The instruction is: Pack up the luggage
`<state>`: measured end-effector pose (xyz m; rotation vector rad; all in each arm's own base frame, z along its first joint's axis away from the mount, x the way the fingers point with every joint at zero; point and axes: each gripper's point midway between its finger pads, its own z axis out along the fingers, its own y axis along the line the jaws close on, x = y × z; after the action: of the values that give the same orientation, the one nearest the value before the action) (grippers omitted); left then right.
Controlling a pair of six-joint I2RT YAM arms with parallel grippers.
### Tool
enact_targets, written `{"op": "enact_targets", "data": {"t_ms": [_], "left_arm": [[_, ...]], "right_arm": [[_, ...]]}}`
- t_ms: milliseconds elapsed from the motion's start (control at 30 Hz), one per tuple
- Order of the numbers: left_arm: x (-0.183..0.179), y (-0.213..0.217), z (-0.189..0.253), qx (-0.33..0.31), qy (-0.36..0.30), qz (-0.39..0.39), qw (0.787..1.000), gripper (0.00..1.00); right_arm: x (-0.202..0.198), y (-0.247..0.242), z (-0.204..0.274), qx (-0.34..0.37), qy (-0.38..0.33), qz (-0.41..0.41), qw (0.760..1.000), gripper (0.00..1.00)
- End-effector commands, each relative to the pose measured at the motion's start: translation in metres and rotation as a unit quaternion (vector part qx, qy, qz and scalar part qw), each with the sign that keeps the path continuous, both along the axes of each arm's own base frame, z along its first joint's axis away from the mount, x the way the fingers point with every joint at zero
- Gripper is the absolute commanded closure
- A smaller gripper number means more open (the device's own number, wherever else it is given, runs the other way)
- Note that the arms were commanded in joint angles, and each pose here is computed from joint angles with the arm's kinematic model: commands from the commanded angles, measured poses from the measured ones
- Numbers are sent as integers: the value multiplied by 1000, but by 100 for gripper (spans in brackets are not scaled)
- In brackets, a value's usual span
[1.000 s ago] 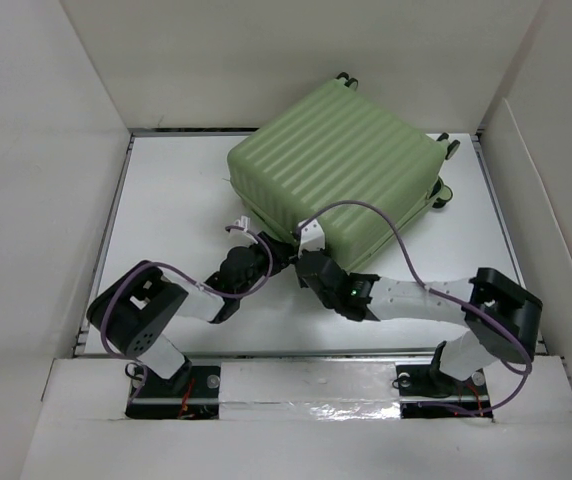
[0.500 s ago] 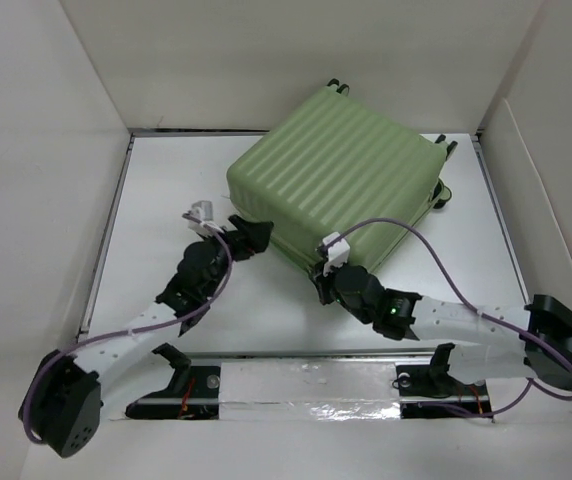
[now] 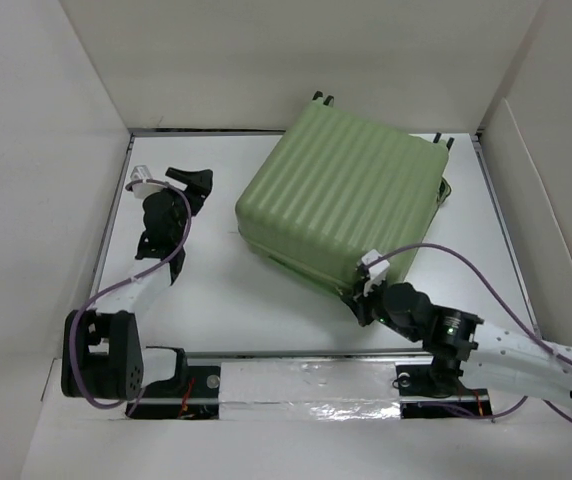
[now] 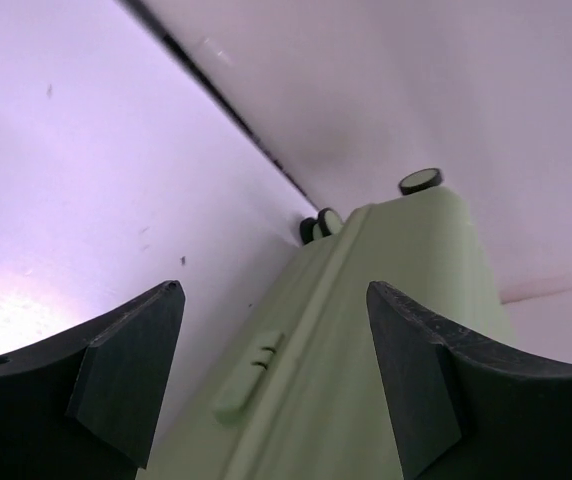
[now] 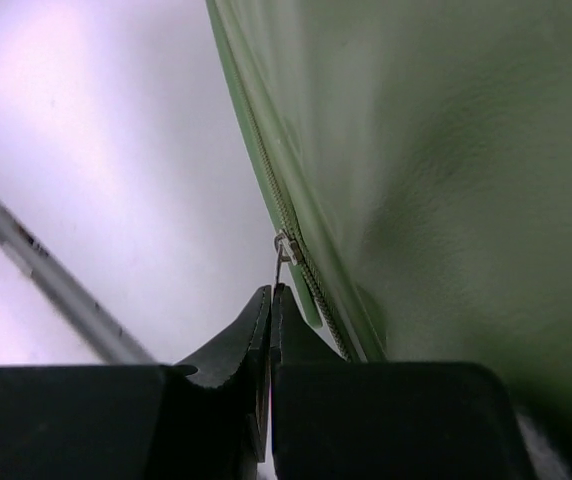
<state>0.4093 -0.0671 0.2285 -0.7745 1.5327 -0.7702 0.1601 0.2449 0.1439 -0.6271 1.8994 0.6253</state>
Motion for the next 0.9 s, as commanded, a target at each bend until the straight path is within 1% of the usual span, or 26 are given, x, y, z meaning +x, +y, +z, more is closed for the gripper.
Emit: {"op": "enact_targets", "data": {"t_ms": [0, 33, 67, 100, 133, 167, 200, 233, 267, 333, 367, 400, 467, 567, 600, 667, 700, 733, 767, 800, 833, 867], "left_arm": [[5, -14, 3, -19, -8, -49, 999, 29], [4, -20, 2, -21, -16, -55, 998, 31], [2, -28, -4, -21, -12, -64, 998, 36], [-2, -34, -13, -13, -6, -72, 997, 37], [-4, -43, -18, -5, 0, -85, 996, 38], [-11, -62, -26, 5, 8, -110, 994, 38], [-19, -72, -34, 13, 8, -119, 993, 39], [-25, -83, -39, 29, 6, -135, 990, 40], [-38, -107, -45, 38, 10, -166, 985, 41], [-46, -118, -61, 58, 30, -174, 983, 41], [-48, -122, -65, 57, 34, -181, 981, 41], [-52, -128, -65, 47, 29, -199, 978, 42], [-58, -139, -70, 33, 31, -222, 974, 44], [-68, -157, -75, 39, 35, -239, 970, 45], [-72, -165, -75, 37, 34, -252, 967, 45], [-72, -165, -75, 34, 33, -251, 967, 45], [-71, -163, -76, 34, 35, -244, 969, 45], [-70, -161, -76, 36, 35, -239, 970, 45], [-69, -159, -74, 39, 33, -235, 971, 45], [-68, -155, -76, 44, 36, -229, 972, 44], [-69, -155, -73, 44, 32, -229, 972, 44], [-64, -145, -72, 45, 30, -216, 975, 43]], "right_arm": [[-15, 2, 54, 106, 7, 36, 994, 100], [-12, -11, 48, 94, 14, 19, 995, 100], [-9, -23, 57, 110, 5, 1, 994, 100], [2, -39, 59, 115, 0, -36, 993, 100], [4, -52, 55, 112, 8, -59, 992, 100], [4, -66, 66, 135, -6, -78, 988, 100], [7, -76, 71, 143, -14, -97, 985, 100], [12, -89, 71, 141, -20, -121, 982, 100], [13, -93, 74, 142, -28, -126, 981, 100], [13, -87, 76, 128, -31, -100, 986, 100], [11, -78, 73, 120, -25, -75, 990, 100], [8, -63, 58, 101, 6, -39, 994, 100], [5, -41, 47, 100, 19, 5, 995, 100], [0, -21, 35, 84, 39, 30, 995, 100], [0, -21, 32, 77, 43, 23, 996, 100], [2, -29, 35, 67, 37, -5, 997, 99], [7, -36, 44, 67, 26, -32, 997, 88], [5, -46, 37, 57, 47, -55, 996, 77], [4, -53, 41, 70, 49, -71, 994, 60], [1, -57, 35, 71, 59, -82, 992, 56], [-3, -58, 29, 89, 80, -92, 989, 54], [-6, -61, 28, 107, 85, -97, 986, 53]]}}
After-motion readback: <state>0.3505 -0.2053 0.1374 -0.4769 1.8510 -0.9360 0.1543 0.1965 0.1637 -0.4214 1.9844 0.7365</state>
